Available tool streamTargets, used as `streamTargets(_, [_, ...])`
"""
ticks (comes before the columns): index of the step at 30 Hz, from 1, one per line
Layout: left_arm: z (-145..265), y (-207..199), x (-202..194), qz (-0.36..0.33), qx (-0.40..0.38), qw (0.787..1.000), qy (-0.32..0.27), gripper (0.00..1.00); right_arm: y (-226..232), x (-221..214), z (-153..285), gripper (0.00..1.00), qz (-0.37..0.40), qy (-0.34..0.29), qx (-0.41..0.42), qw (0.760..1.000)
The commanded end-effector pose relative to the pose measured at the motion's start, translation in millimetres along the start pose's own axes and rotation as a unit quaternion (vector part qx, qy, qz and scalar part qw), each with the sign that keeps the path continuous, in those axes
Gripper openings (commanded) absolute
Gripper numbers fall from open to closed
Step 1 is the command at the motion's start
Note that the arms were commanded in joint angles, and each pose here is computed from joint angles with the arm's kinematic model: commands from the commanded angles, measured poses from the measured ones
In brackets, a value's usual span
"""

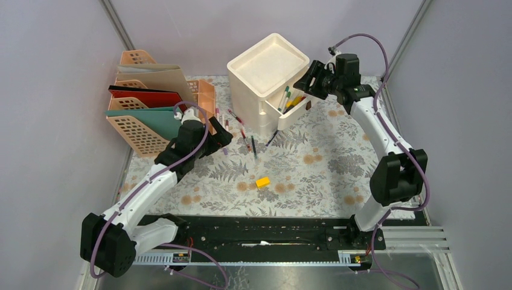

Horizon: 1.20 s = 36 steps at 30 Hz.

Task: Organize the desk
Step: Place the stationery in the drawer.

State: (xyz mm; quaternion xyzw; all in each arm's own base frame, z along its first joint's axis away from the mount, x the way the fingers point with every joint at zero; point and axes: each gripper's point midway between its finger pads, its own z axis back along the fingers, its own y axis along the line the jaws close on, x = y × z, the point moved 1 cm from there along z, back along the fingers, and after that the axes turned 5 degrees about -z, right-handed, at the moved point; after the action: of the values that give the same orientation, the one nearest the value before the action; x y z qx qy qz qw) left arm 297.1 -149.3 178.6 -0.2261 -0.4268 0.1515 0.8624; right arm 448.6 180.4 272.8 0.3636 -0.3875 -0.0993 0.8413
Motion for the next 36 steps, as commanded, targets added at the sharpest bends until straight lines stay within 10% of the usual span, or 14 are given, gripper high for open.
streamTargets(1, [1.7, -1.0, -0.7, -0.018, -0.012, 1.0, 0.004, 0.99, 28.2, 24.0, 15.1, 0.68, 0.053, -0.035, 0.029, 0.998])
streamTargets(15, [-5.2, -5.4, -9.4, -0.031, -0.025, 0.999, 0.028, 0.99, 81.4, -30.1, 95.7, 0.87, 0.218, 0.069, 0.297, 0.927])
streamTargets(31, [-48.7, 2.8, -18.7, -0.084, 0.158, 0.984, 0.011, 0.92, 14.2, -41.5, 130.8, 0.89, 0.183, 0.055, 0.266, 0.945])
streamTargets(36, [-70.8, 14.8, -22.5, -0.117, 0.205, 0.972, 0.015, 0.67, 3.0, -44.3, 135.9, 0.9, 0.18, 0.045, 0.252, 0.95])
